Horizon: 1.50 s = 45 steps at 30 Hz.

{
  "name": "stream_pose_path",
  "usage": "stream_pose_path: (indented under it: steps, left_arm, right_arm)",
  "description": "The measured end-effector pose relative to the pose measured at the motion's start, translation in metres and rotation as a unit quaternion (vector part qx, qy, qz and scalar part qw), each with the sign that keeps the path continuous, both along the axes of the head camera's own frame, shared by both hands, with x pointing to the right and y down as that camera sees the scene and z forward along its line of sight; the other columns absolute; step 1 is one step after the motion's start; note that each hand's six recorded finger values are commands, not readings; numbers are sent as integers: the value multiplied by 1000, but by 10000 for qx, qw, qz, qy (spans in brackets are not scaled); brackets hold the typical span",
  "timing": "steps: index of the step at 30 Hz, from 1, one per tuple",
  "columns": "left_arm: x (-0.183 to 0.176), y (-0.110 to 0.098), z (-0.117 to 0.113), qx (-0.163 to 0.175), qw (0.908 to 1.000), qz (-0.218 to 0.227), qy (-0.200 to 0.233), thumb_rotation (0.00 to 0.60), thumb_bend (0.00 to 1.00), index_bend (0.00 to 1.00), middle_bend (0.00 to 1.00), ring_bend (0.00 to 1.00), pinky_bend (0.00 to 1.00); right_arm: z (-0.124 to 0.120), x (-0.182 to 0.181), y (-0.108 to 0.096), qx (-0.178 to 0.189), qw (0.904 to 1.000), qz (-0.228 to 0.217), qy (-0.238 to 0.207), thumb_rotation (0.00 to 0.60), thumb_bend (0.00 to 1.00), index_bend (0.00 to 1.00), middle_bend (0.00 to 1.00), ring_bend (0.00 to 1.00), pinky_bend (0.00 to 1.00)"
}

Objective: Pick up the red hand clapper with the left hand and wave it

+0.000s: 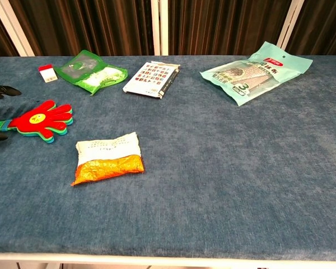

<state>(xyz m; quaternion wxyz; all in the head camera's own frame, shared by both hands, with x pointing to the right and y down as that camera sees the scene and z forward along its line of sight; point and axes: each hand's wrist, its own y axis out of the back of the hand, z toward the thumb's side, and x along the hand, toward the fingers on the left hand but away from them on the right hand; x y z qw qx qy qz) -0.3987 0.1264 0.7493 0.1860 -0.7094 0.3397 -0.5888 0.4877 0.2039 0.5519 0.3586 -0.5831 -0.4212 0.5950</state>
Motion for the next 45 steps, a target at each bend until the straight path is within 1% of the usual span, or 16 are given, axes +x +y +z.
stream_pose_path:
  steps: [4, 8, 16, 20, 26, 29, 31, 32, 35, 37, 38, 39, 42, 45]
  left_arm:
    - [-1, -2, 7, -53, 10000, -83, 18, 600, 244, 151, 0, 0, 0]
    - [-1, -2, 10, -87, 9999, -109, 32, 600, 265, 216, 5, 0, 0]
    - [0, -4, 12, -37, 9999, -114, 21, 600, 337, 310, 23, 0, 0]
    - [1, -5, 12, 24, 9999, -96, 14, 600, 384, 381, 41, 0, 0]
    - [4, -4, 12, 75, 10000, -32, -5, 600, 400, 481, 58, 0, 0]
    - [6, -5, 10, 164, 9999, -26, 22, 600, 401, 537, 96, 0, 0]
    - [7, -7, 8, 286, 9996, -41, 72, 600, 401, 575, 138, 2, 24]
    - [8, -9, 6, 354, 9993, -57, 100, 600, 401, 589, 155, 8, 44]
    - [10, -14, 0, 633, 9977, -117, 209, 600, 402, 619, 235, 86, 195]
    - [12, -16, -5, 815, 9961, -151, 316, 600, 403, 623, 333, 228, 392]
    - [12, -17, -6, 872, 9954, -147, 360, 600, 404, 623, 373, 287, 465]
    - [13, -18, -7, 912, 9950, -122, 387, 600, 404, 621, 434, 371, 570]
    - [12, -19, -9, 1013, 9943, 67, 326, 600, 402, 606, 590, 551, 794]
    - [10, -19, -7, 1038, 9941, 230, 215, 600, 402, 586, 700, 679, 897]
  right_arm:
    - [0, 3, 0, -2, 10000, 39, 15, 600, 256, 0, 0, 0, 0]
    - [3, 3, 1, -51, 10000, 44, 5, 600, 256, 0, 0, 0, 0]
    - [3, 3, 1, -46, 10000, 34, 13, 600, 257, 0, 0, 0, 0]
    - [4, 3, 1, -59, 10000, 43, 18, 600, 257, 0, 0, 0, 0]
    - [5, 3, 1, -74, 10000, 54, 18, 600, 259, 0, 0, 0, 0]
    - [5, 4, 1, -73, 10000, 63, 21, 600, 259, 0, 0, 0, 0]
    - [4, 4, 1, -72, 10000, 64, 21, 600, 258, 0, 0, 0, 0]
    - [4, 4, 1, -70, 10000, 64, 21, 600, 259, 0, 0, 0, 0]
    - [5, 4, 2, -77, 9999, 68, 20, 600, 259, 0, 0, 0, 0]
    - [5, 4, 2, -82, 9999, 67, 17, 600, 258, 0, 0, 0, 0]
    - [5, 4, 2, -85, 9999, 67, 15, 600, 258, 0, 0, 0, 0]
    - [5, 4, 2, -89, 9999, 67, 16, 600, 258, 0, 0, 0, 0]
    - [5, 4, 2, -90, 9999, 63, 15, 600, 258, 0, 0, 0, 0]
    - [5, 4, 2, -83, 9999, 64, 12, 600, 258, 0, 0, 0, 0]
